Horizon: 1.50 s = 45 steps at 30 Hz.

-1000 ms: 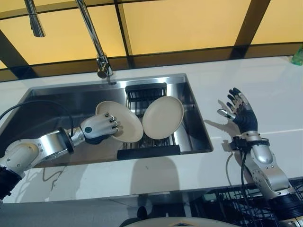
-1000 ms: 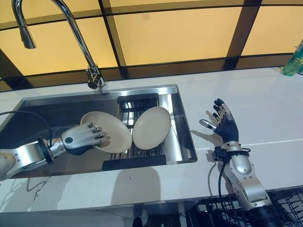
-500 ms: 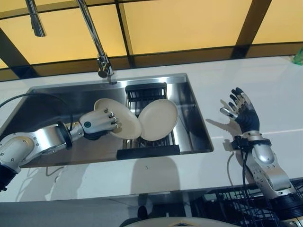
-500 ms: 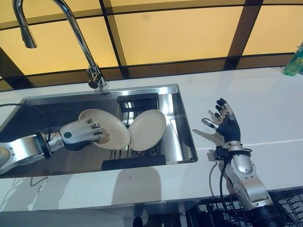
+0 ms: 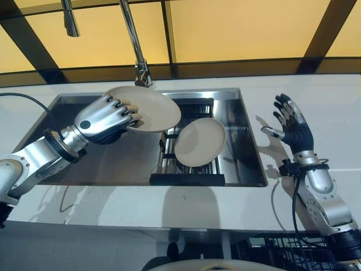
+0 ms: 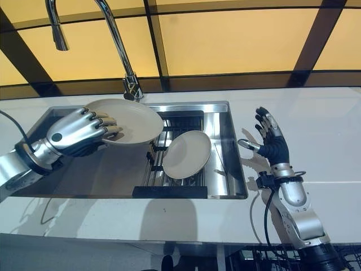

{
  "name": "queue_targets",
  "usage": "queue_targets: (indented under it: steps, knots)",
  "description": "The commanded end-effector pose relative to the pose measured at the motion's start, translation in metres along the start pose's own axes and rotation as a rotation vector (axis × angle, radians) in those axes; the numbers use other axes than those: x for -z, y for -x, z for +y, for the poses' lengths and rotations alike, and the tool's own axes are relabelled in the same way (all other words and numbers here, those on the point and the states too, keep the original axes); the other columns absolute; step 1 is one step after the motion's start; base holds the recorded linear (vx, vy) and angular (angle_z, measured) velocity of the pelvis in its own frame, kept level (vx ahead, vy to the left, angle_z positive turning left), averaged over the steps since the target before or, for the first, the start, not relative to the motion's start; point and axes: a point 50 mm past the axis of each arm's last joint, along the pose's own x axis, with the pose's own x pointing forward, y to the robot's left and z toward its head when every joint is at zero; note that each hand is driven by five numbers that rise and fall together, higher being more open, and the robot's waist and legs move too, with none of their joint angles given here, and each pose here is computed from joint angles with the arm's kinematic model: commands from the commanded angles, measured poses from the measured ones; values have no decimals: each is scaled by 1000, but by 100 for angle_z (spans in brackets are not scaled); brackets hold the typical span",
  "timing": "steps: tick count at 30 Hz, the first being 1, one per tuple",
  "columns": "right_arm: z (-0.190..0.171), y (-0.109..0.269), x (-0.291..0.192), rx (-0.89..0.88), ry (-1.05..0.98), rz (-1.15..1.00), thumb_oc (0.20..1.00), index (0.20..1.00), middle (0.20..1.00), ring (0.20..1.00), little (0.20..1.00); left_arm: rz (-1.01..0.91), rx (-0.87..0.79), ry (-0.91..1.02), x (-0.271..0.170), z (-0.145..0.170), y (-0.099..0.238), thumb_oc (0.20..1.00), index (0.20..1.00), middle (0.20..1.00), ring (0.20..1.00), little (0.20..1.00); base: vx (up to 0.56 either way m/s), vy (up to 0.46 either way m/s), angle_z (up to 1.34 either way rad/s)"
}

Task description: Pick up plates and place into dishwasher.

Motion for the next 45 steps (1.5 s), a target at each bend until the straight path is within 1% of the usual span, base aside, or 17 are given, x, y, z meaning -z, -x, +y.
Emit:
queue_targets:
  steps: [1,4,8,14,17,21,23,25,28,31,33,35,41,45]
  knots:
    - [7,-23,-45,-128,82,-244,1000,1000,1000,1000,1000,65,-163,123,12,26,-10,200,200,200,200,200,-32,-26,1]
    - [21,-29,-60,-213,114,-317,1000,1000,1000,1000,1000,20,-209,348,0,33,-20,200,200,200,200,200,-35,-18,0]
    - [34,-36,-71,-278,152,-379,1000,1000,1000,1000,1000,-68,-207,542,-16,38,-34,200,200,200,200,200,-8,-3,0]
    - [41,-38,-82,-366,182,-403,1000,1000,1000,1000,1000,-131,-211,716,-22,47,-41,200,200,200,200,200,0,0,0]
    - [48,-37,-86,-430,190,-421,1000,1000,1000,1000,1000,-151,-215,771,-24,50,-43,200,200,200,200,200,0,0,0]
    - [62,-37,-95,-554,214,-456,1000,1000,1000,1000,1000,-172,-220,795,-27,53,-48,200,200,200,200,200,-5,-7,-2]
    - [69,-37,-97,-646,238,-447,1000,1000,1000,1000,1000,-184,-215,801,-29,54,-50,200,200,200,200,200,-3,-5,-2]
    - [72,-36,-97,-693,255,-438,1000,1000,1000,1000,1000,-186,-212,811,-29,53,-50,200,200,200,200,200,0,0,0]
    - [74,-35,-101,-730,252,-451,1000,1000,1000,1000,1000,-188,-214,841,-29,54,-50,200,200,200,200,200,12,-28,-1]
    - [84,-36,-108,-787,242,-503,1000,1000,1000,1000,1000,-198,-221,853,-31,53,-52,200,200,200,200,200,0,-30,-6]
    - [94,-35,-111,-836,274,-522,1000,1000,1000,1000,1000,-213,-213,858,-34,51,-55,200,200,200,200,200,5,-4,-2]
    - [101,-36,-112,-868,349,-532,1000,1000,1000,1000,1000,-224,-189,854,-37,50,-59,200,200,200,200,200,0,0,0]
    - [94,-36,-116,-914,393,-522,1000,1000,1000,1000,1000,-216,-152,855,-34,49,-54,200,200,200,200,200,0,0,0]
    - [98,-35,-116,-949,404,-532,1000,1000,1000,1000,1000,-229,-145,856,-35,49,-55,200,200,200,200,200,0,0,0]
